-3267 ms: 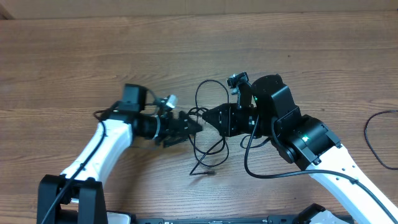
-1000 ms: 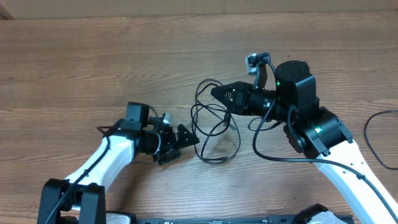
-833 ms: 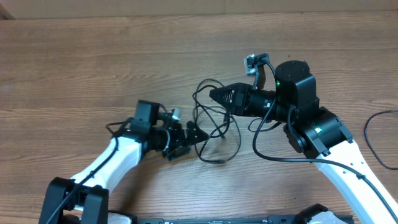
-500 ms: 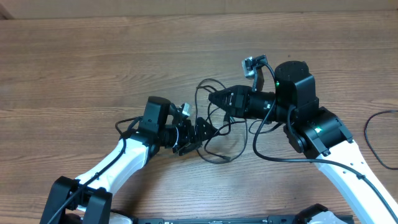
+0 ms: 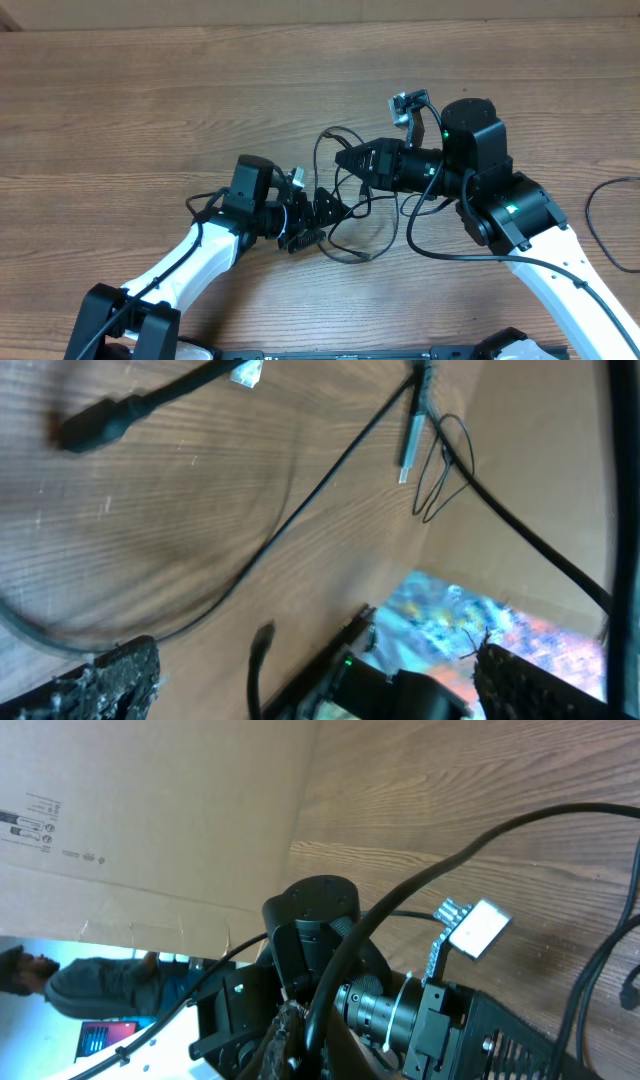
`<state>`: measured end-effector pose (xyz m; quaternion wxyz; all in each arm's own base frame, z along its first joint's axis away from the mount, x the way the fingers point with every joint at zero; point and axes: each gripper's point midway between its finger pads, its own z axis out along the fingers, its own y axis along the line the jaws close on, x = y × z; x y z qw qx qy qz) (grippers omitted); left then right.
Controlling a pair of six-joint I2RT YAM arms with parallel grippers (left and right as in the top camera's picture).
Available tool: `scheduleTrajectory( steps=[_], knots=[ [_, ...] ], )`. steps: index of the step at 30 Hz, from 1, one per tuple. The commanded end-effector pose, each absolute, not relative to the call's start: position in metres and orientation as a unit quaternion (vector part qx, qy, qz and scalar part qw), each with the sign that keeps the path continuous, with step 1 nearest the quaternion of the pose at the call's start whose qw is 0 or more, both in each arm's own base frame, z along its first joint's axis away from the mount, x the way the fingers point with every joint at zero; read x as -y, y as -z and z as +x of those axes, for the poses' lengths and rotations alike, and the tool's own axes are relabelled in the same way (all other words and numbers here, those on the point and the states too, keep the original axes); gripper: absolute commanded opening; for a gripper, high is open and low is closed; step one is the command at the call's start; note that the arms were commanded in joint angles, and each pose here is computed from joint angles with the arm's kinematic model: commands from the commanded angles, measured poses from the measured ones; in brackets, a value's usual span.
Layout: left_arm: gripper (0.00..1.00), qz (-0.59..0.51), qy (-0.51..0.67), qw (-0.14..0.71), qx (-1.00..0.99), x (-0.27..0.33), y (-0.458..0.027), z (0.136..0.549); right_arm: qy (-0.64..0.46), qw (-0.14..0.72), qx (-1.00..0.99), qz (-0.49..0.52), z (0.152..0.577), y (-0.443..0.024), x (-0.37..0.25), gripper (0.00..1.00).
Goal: Untangle cables
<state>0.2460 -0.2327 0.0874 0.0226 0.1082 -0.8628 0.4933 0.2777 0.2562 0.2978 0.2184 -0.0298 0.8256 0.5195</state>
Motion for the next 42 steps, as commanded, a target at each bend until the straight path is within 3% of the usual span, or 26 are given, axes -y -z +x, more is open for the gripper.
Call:
scheduleTrajectory(
  steps=[1, 5, 11, 15, 18, 21, 29, 35, 42],
  knots=[
    [1.0, 0.2, -0.493, 0.114, 0.839, 0.235, -0.091, 0.231, -0.526, 0.23, -0.818, -0.037, 0.276, -0.312, -0.256, 0.04],
    [1.0, 0.31, -0.468, 0.223, 0.797, 0.235, -0.093, 0.214, -0.525, 0.227, -0.819, -0.036, 0.276, -0.31, -0.256, 0.04],
    [0.99, 0.393, -0.451, 0.32, 0.735, 0.24, -0.106, 0.206, -0.523, 0.222, -0.822, -0.034, 0.274, -0.308, -0.255, 0.04],
    [1.0, 0.414, -0.438, 0.302, 0.739, 0.237, -0.098, 0.211, -0.523, 0.221, -0.823, -0.033, 0.274, -0.307, -0.255, 0.04],
    [0.93, 0.391, -0.438, 0.251, 0.769, 0.233, -0.088, 0.218, -0.521, 0.22, -0.824, -0.034, 0.274, -0.307, -0.255, 0.04],
    [0.95, 0.375, -0.435, 0.214, 0.79, 0.229, -0.081, 0.223, -0.529, 0.241, -0.812, -0.041, 0.278, -0.319, -0.254, 0.04],
    [0.99, 0.356, -0.432, 0.184, 0.808, 0.226, -0.077, 0.227, -0.536, 0.384, -0.746, -0.088, 0.293, -0.433, -0.228, 0.04],
    [1.0, 0.354, -0.419, 0.151, 0.822, 0.22, -0.069, 0.234, -0.502, 0.5, -0.698, -0.107, 0.283, -0.524, -0.197, 0.04],
    [1.0, 0.358, -0.398, 0.114, 0.837, 0.212, -0.059, 0.242, -0.481, 0.59, -0.637, -0.123, 0.256, -0.599, -0.174, 0.04]
  ],
)
